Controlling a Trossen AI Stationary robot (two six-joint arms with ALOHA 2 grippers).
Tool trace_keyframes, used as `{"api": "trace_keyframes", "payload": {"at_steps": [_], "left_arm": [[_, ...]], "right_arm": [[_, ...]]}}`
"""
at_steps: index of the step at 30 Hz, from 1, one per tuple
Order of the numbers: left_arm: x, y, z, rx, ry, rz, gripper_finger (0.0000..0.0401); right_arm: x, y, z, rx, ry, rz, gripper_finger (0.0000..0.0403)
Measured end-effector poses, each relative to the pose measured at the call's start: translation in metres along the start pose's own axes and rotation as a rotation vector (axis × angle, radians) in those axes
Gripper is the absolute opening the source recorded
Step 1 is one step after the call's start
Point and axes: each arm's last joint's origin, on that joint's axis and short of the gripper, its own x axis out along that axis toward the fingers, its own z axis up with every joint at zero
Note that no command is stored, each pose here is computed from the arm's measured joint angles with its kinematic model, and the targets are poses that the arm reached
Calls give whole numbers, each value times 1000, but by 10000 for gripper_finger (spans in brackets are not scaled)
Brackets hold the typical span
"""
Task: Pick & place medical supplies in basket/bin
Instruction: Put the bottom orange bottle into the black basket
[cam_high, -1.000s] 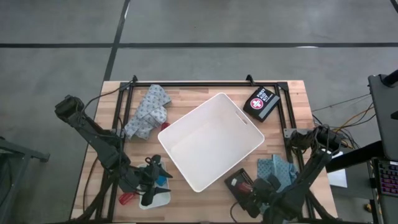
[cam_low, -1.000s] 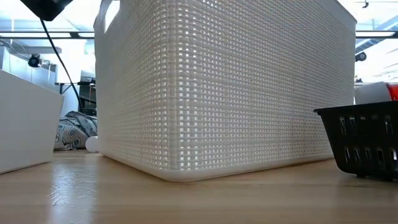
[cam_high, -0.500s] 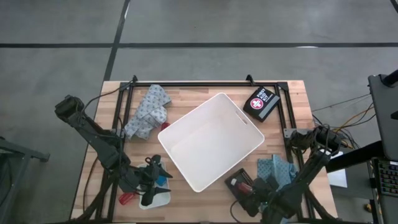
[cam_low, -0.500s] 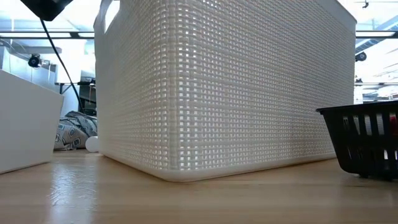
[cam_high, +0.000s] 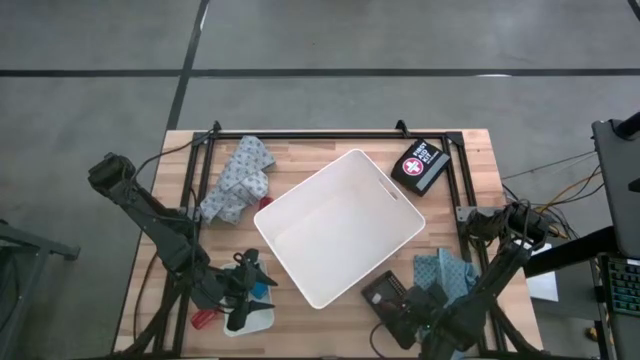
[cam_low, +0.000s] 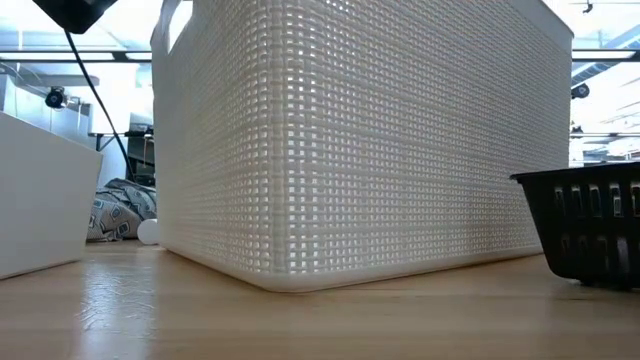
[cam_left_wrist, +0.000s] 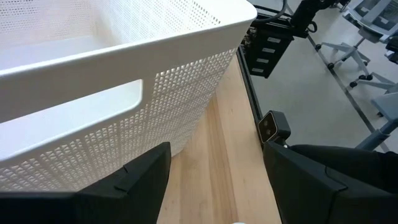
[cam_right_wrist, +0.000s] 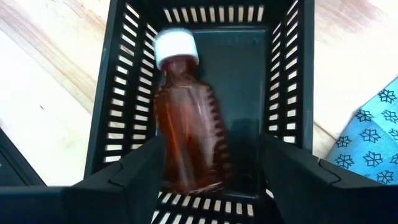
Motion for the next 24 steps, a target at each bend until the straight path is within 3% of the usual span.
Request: {"api": "trace_keyframes", "payload": {"at_steps": [10,17,20,24], "left_arm": [[0,0,0,0,0,0,260],[0,0,0,0,0,0,260],[0,0,0,0,0,0,260],[0,0,0,0,0,0,261]], "right_arm": [[0,0,0,-22,-5,2,264],[-7,0,6,-32,-94,38,259],[-17,7,8,-87,-152,102,260],[-38,23,9,-206,-329,232,267]]}}
